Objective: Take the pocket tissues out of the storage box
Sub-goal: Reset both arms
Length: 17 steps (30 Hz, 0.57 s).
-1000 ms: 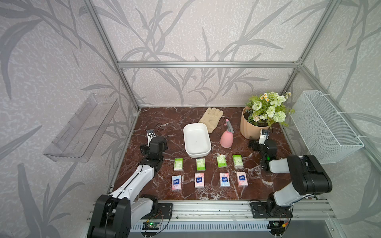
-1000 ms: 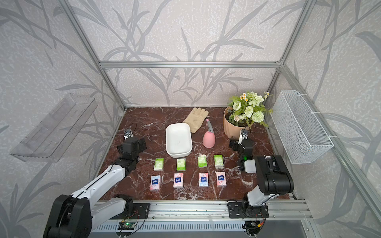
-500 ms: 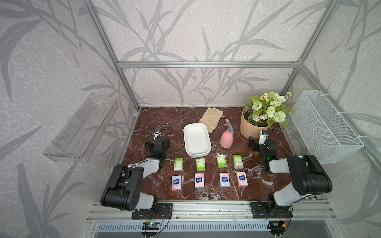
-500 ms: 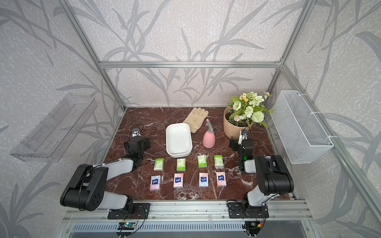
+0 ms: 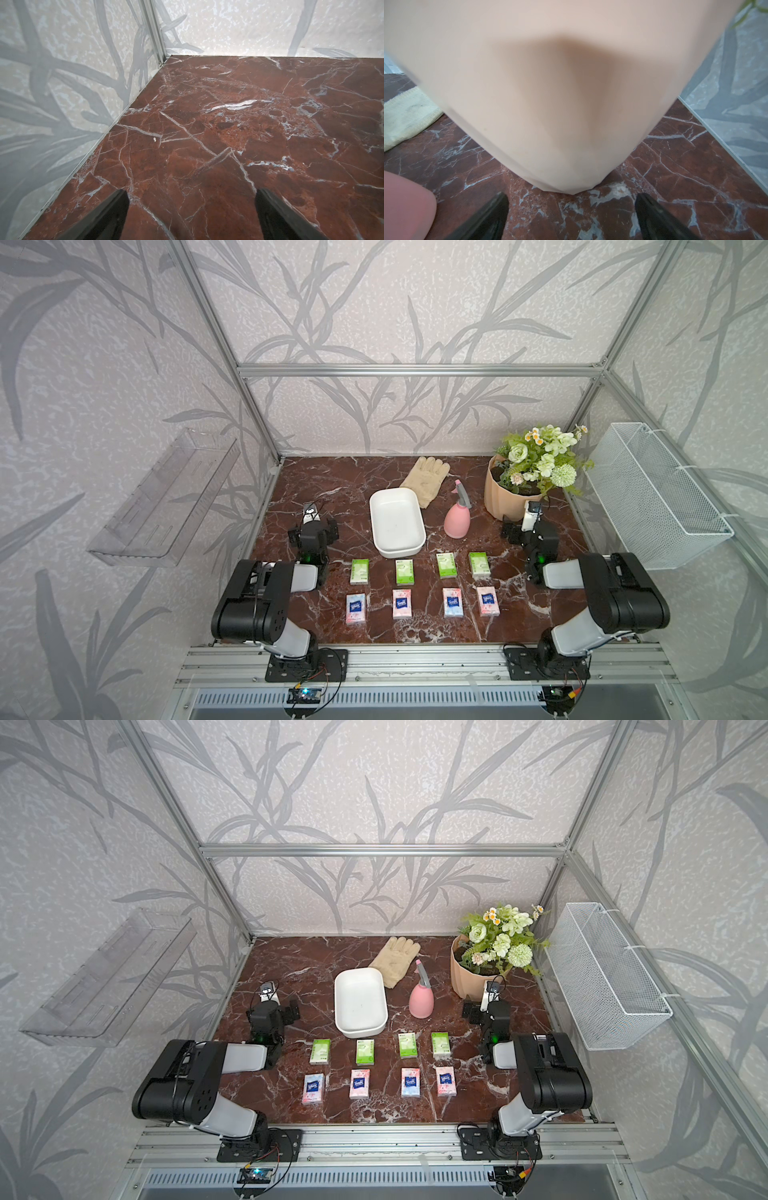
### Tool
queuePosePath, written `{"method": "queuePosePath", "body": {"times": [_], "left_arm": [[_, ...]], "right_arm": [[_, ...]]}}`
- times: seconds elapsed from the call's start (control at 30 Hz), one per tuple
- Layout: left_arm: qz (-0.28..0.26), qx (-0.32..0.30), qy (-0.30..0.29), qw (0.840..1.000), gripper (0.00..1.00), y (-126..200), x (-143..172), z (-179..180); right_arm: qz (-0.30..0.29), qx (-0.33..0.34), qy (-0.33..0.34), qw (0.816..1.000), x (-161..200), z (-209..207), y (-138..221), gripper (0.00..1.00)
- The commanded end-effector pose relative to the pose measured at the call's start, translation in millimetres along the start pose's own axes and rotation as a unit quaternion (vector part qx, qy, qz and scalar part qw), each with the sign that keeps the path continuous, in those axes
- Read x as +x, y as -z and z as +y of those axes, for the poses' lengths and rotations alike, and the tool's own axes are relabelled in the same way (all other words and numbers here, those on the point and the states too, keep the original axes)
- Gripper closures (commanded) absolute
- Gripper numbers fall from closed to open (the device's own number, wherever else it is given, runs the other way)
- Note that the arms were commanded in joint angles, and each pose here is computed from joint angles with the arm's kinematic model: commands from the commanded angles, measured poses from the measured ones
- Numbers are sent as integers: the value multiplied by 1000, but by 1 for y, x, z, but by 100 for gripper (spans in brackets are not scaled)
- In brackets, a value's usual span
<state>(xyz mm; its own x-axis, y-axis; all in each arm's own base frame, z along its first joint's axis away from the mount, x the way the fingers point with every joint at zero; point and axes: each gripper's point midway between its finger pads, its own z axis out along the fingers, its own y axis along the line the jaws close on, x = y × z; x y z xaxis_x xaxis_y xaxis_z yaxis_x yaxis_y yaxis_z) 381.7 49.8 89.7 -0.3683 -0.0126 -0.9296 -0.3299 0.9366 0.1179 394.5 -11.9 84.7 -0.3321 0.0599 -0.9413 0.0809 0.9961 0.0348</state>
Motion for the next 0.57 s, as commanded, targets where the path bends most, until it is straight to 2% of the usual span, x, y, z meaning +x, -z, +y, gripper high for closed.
{"method": "queuePosePath", "body": {"times": [0.0, 0.53], "left_arm": [[-14, 5, 11, 1000, 0, -1, -12, -1], [-12, 6, 11, 1000, 0, -1, -11, -2]], "right_arm": [[-11, -2, -4, 1000, -8, 0, -1, 1], [-11, -2, -4, 1000, -8, 0, -1, 1]]}}
